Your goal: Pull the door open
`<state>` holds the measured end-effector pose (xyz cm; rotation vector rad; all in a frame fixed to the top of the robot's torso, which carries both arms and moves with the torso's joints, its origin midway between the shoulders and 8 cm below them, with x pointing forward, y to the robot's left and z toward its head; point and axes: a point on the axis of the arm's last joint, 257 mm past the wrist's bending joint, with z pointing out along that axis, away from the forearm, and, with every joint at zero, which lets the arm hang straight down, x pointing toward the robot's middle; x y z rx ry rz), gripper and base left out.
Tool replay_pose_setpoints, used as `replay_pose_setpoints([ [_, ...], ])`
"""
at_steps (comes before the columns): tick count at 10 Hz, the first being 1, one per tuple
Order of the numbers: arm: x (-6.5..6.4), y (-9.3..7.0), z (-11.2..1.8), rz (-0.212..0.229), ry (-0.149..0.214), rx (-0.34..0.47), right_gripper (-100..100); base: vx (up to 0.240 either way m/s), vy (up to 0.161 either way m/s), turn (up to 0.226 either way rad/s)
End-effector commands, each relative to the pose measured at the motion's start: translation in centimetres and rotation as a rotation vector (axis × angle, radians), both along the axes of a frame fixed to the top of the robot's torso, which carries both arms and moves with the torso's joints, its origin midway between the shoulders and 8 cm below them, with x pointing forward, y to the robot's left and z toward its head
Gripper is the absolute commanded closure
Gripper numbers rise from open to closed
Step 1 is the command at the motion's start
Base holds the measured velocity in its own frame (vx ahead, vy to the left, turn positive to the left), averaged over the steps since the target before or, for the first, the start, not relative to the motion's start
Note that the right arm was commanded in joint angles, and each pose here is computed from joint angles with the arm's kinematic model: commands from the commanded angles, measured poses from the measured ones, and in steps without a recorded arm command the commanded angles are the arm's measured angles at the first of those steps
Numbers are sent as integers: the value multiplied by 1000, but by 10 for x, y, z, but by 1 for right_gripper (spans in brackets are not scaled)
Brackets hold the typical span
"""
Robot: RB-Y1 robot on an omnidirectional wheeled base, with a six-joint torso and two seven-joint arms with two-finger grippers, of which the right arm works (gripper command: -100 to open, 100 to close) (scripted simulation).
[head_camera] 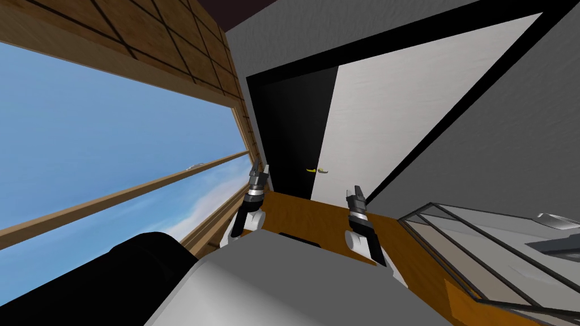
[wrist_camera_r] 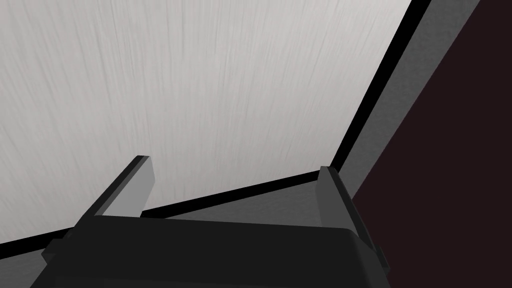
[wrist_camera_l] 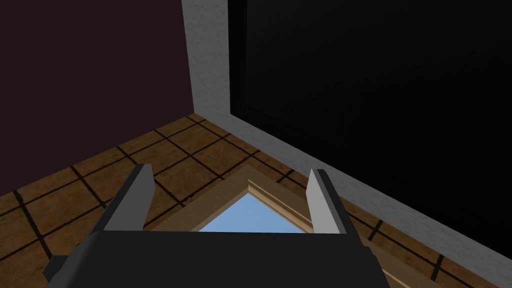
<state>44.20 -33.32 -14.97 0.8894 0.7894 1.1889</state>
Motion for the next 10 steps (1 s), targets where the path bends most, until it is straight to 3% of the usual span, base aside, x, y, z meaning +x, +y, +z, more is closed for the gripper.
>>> replay_pose_setpoints([
  [1,3,-3,-14,-5,24,10,-100,40,-8,80],
  [3,5,-6,-26,-10,42,19,-100,65,-19,102],
  [10,15,-27,-87,-45,143,67,-100,74,-25,110],
])
